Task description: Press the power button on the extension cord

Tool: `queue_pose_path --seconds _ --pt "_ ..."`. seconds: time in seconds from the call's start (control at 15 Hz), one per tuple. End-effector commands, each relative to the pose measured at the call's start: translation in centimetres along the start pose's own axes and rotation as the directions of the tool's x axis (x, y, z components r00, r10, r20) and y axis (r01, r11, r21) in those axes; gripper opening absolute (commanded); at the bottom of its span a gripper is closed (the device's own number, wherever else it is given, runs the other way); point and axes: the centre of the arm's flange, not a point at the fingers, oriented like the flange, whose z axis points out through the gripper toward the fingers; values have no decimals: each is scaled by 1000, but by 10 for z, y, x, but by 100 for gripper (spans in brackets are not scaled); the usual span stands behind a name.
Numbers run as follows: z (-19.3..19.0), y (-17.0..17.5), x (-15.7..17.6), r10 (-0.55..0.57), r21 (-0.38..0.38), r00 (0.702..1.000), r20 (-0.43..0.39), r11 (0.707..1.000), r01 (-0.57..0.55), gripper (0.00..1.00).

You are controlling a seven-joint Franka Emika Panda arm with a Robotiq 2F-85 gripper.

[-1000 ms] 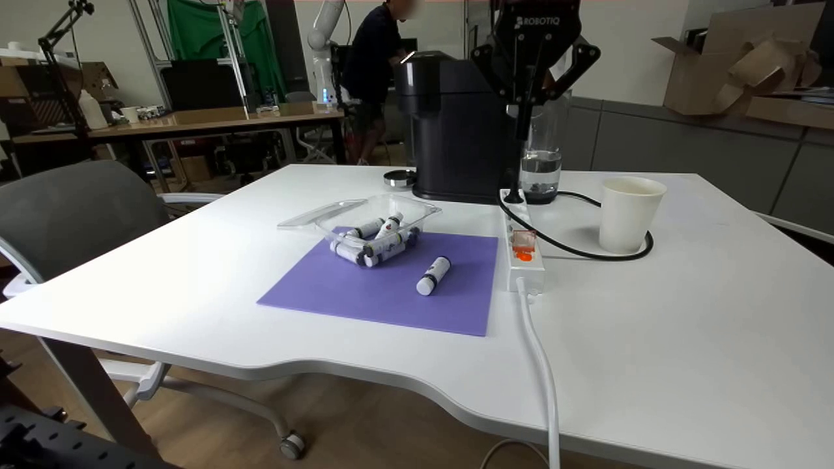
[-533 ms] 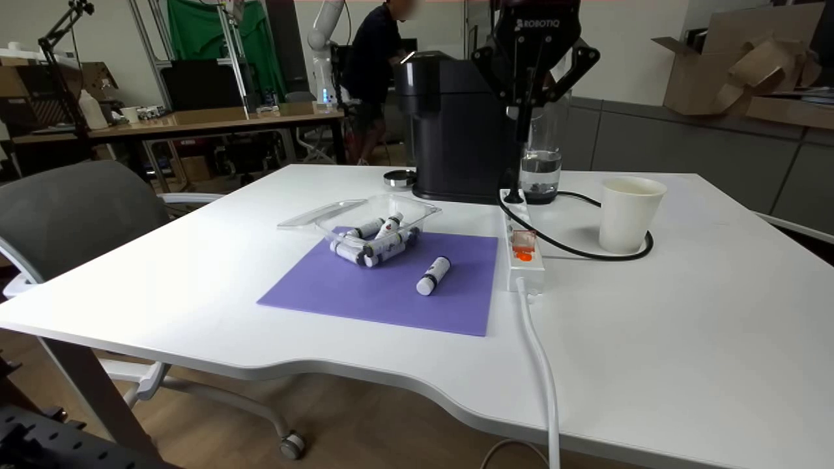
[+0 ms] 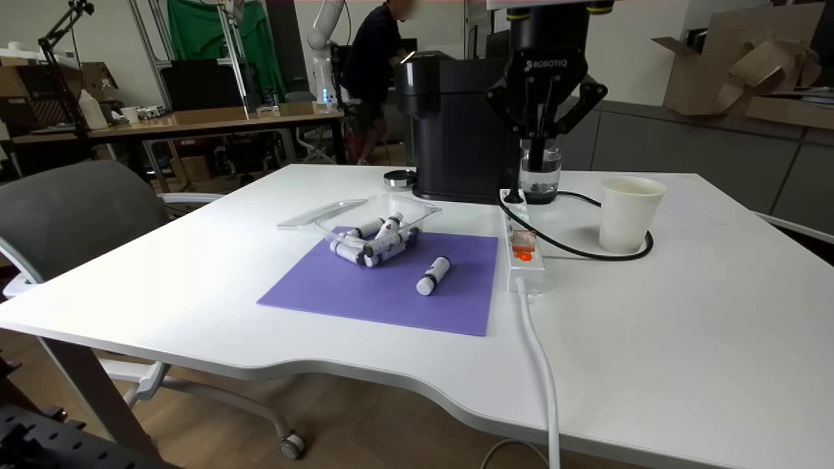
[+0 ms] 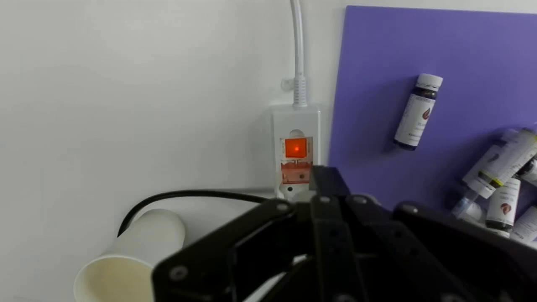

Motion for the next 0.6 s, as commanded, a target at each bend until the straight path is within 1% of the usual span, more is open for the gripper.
queue_pose_path --seconds 0.0,0.27,0.53 --pt "24 12 8 -24 -26 999 21 999 25 0" --pt "49 13 9 -30 -36 999 31 999 31 0" --pt "63 14 17 -63 -42 997 49 997 65 0"
